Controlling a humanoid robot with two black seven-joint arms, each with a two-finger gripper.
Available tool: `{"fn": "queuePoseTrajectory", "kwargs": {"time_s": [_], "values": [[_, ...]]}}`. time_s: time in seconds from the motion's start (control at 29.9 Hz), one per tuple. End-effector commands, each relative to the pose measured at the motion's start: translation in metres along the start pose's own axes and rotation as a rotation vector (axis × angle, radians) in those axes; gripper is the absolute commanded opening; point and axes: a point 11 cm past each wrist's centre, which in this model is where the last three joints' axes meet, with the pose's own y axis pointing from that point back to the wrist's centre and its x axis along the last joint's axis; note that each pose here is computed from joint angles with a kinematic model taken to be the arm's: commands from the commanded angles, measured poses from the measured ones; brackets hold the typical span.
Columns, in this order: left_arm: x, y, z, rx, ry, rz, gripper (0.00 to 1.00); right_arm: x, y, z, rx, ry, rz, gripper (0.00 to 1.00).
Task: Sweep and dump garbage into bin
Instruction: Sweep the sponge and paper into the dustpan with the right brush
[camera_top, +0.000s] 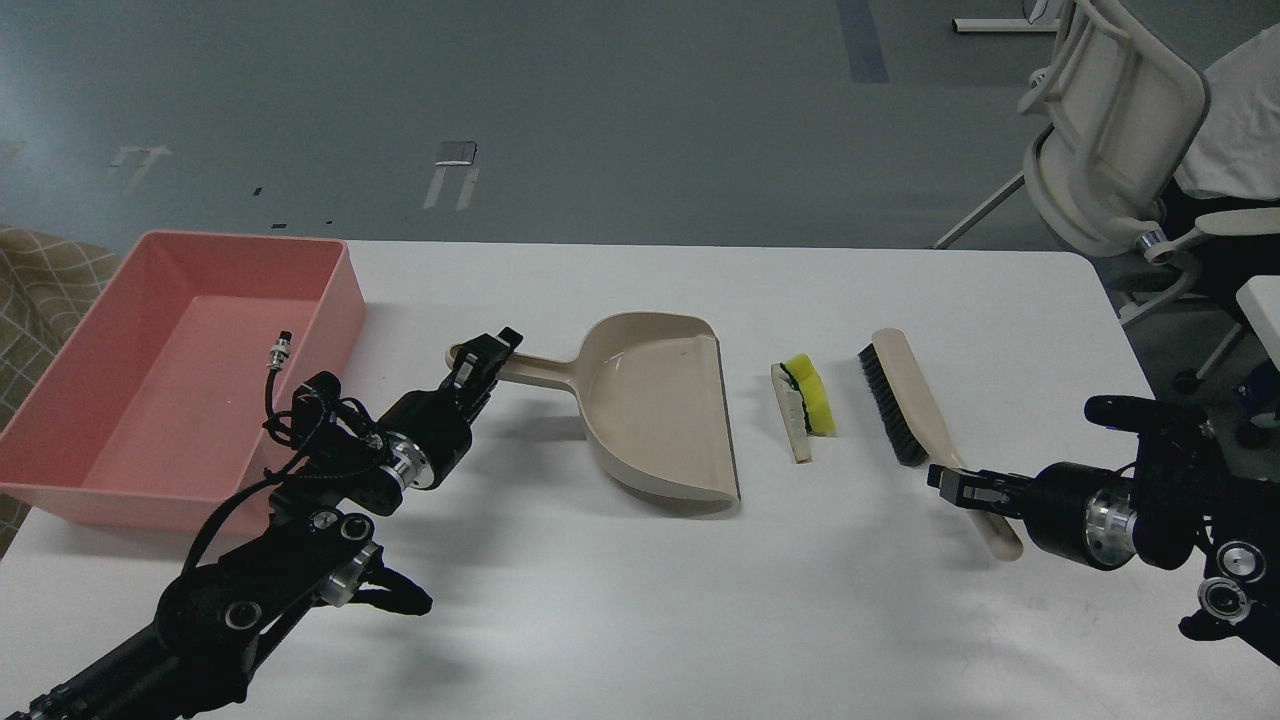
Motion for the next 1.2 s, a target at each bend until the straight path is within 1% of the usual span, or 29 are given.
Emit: {"fn": "queuePoseTrajectory", "kwargs": {"time_s": [0.0,0.17,0.3,0.4,0.63,0.77,0.9,0.97,1.04,1.17], "values": [[0.001,0.000,0.001,-0.004,-0.003,0.001,0.11,0.001,-0.012,-0.019,0.036,0.003,-0.026,0.00],[0.001,-0.001,0.003,-0.011,-0.009,0.001,0.11,0.004,-0.029,-0.055,0.079,0.017,-0.049,0.00],[0.001,-0.001,0.005,-0.017,-0.009,0.002,0.11,0.000,-0.039,-0.073,0.112,0.008,-0.056,0.00],[0.003,-0.001,0.005,-0.017,-0.010,0.004,0.11,-0.002,-0.049,-0.099,0.170,-0.001,-0.057,0.00],[0.001,-0.001,0.005,-0.017,-0.005,0.002,0.11,0.009,-0.072,-0.152,0.276,-0.029,-0.044,0.00],[0.004,-0.001,0.006,-0.018,-0.009,0.006,0.11,0.013,-0.075,-0.167,0.303,-0.029,-0.038,0.00],[0.007,-0.002,0.008,-0.024,-0.008,0.010,0.11,0.036,-0.066,-0.167,0.306,-0.015,0.013,0.00],[0.007,-0.002,0.009,-0.026,-0.006,0.011,0.11,0.054,-0.056,-0.150,0.274,-0.020,0.061,0.00],[0.006,-0.003,0.010,-0.030,-0.001,0.015,0.11,0.075,-0.034,-0.123,0.228,-0.011,0.119,0.00],[0.007,-0.003,0.011,-0.033,0.002,0.019,0.11,0.089,-0.007,-0.095,0.170,0.025,0.163,0.00]]}}
